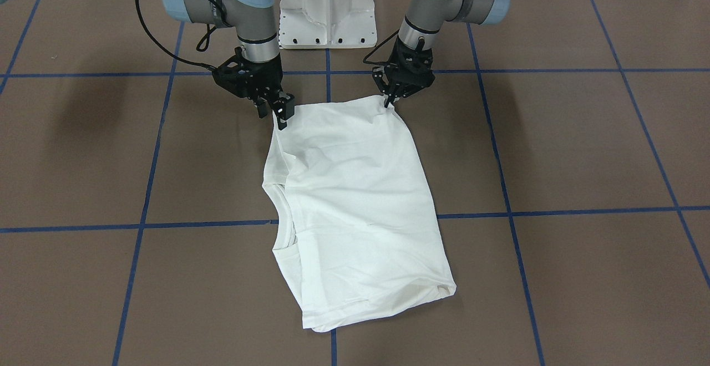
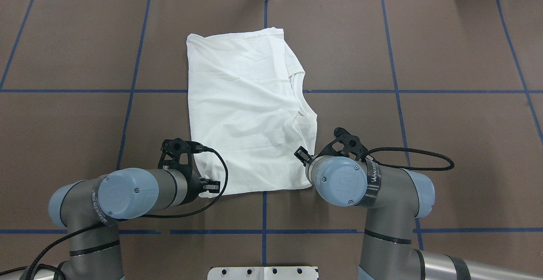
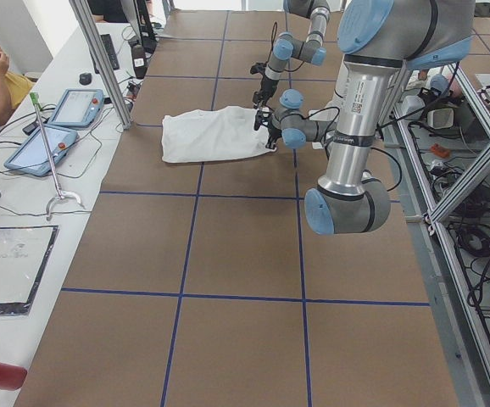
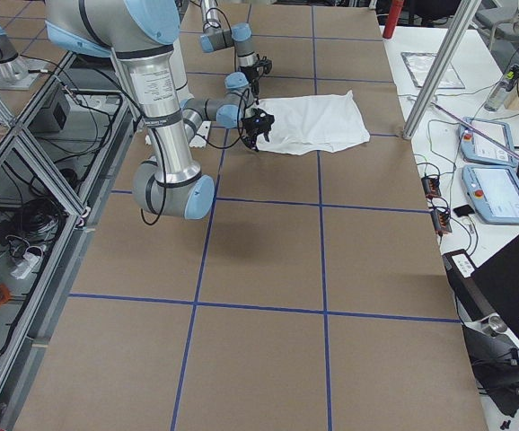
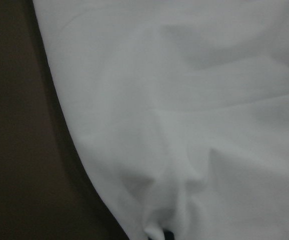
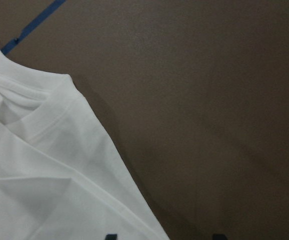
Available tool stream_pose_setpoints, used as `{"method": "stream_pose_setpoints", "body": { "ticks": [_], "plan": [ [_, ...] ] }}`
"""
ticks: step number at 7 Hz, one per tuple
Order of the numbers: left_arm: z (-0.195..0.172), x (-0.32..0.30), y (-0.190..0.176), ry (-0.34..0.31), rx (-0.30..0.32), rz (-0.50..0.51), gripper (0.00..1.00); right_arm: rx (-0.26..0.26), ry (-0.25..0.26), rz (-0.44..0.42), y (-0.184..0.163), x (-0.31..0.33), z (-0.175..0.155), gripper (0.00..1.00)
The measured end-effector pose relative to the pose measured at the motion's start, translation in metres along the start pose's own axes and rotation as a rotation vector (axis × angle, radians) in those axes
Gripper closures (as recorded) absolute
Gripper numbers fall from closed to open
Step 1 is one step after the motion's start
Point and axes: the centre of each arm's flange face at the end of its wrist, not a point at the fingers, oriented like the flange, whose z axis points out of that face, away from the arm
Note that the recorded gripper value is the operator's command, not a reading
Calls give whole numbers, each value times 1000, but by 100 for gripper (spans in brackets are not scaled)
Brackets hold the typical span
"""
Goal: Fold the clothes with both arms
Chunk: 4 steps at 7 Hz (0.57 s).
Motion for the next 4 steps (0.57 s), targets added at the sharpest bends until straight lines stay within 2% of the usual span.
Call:
{"method": "stream_pose_setpoints", "body": {
  "ticks": [2, 4],
  "plan": [
    [-1, -1, 0, 1, 0, 0, 100, 14, 35, -6, 10, -5, -1, 28],
    [-2, -2, 0, 2, 1, 0, 100, 13, 37, -4, 16, -9, -4, 28]
  ]
}}
